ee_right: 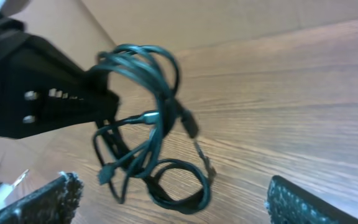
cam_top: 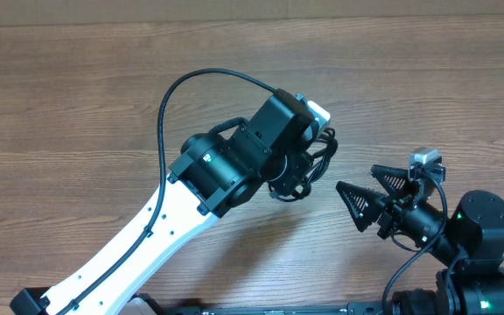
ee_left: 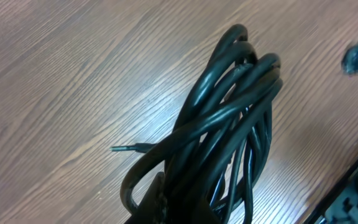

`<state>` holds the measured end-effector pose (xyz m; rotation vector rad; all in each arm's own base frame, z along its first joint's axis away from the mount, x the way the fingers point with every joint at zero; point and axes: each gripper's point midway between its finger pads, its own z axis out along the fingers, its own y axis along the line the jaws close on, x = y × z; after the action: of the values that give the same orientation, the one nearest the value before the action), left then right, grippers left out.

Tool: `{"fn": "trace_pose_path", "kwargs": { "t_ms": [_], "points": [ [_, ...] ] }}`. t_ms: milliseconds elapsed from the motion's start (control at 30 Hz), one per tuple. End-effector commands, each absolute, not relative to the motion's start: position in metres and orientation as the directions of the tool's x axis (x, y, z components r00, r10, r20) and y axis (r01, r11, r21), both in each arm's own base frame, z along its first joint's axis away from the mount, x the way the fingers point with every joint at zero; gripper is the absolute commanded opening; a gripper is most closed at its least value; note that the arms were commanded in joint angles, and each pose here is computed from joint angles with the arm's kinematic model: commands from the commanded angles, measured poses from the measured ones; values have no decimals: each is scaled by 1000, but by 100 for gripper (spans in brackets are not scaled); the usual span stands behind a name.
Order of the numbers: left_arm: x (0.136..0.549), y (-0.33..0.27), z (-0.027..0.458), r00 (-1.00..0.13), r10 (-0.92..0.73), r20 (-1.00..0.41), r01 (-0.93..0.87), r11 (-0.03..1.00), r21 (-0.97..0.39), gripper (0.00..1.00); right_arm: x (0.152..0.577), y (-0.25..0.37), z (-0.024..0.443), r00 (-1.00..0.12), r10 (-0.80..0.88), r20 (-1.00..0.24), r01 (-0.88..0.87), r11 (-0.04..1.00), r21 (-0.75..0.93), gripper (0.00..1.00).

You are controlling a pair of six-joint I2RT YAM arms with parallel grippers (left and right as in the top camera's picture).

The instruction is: Untangle cables

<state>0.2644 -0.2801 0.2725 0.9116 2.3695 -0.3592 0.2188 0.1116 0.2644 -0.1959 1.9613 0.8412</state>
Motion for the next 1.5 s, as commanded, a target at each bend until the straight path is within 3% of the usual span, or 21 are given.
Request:
{"fn": "trace_pose_path", "kwargs": {
  "t_ms": [0,67,133,333,600,867,1067,1300,1467],
  "points": [
    [257,-286,282,-508,598,-619,770,638,-15,4,223,104,267,-513,213,-831,-421,781,461,100],
    [244,-297,284,-434,646,-628,845,534,-35,4,223,104,267,-513,214,-832,-420,782,460,100],
    [239,-300,284,-406,660,-632,868,495,-40,4,225,101,265,-512,217,-831,-402,795,455,100],
    [238,-300,284,-401,664,-631,873,487,-42,4,230,85,252,-525,232,-819,-302,849,434,100],
    [228,-307,286,-382,666,-641,897,434,-84,4,230,84,251,-526,232,-818,-295,853,432,100],
    [209,-320,292,-291,677,-676,950,285,-124,4,230,84,251,-527,232,-818,-294,853,432,100],
    [208,-318,291,-282,688,-669,954,277,-117,4,230,82,250,-528,234,-816,-285,857,429,100],
    [237,-297,284,-453,635,-626,861,494,-121,4,230,81,248,-532,235,-814,-276,860,429,100],
    [244,-292,284,-477,617,-626,844,521,-129,4,230,81,248,-531,235,-814,-275,860,429,100]
  ]
}}
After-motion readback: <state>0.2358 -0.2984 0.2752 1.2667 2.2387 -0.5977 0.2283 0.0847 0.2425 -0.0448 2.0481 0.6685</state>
